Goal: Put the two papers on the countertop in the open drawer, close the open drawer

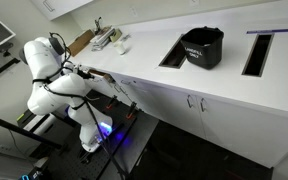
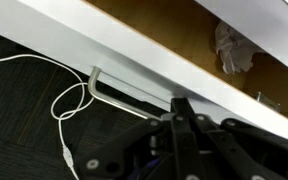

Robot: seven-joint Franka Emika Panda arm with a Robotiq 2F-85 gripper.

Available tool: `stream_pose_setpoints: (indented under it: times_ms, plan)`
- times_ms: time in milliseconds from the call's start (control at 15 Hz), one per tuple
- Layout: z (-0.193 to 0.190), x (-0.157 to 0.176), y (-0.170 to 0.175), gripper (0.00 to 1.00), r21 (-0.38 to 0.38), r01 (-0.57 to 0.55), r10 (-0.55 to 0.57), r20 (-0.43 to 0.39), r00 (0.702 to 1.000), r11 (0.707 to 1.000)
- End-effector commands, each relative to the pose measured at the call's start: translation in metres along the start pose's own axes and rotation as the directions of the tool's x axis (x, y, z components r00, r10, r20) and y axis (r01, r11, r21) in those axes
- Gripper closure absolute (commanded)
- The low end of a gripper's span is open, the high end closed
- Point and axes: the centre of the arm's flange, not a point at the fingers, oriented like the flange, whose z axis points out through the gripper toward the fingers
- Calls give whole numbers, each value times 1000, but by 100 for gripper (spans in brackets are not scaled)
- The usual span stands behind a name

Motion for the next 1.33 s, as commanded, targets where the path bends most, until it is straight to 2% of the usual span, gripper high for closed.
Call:
stream_pose_setpoints:
  times_ms: [0, 333, 533, 667, 1000, 1267]
  plan:
    - [21, -11, -13, 100, 14, 58, -58, 7, 998, 998]
    - [29, -15, -15, 100, 35, 114, -114, -3, 993, 993]
    - [5, -8, -5, 100, 62, 133, -136, 36, 990, 989]
    - [-23, -4, 4, 100, 75, 109, -114, 56, 992, 991]
    - [-126, 3, 15, 100, 87, -60, 54, 62, 997, 994]
    - [-192, -7, -7, 100, 137, -176, 175, 18, 984, 975]
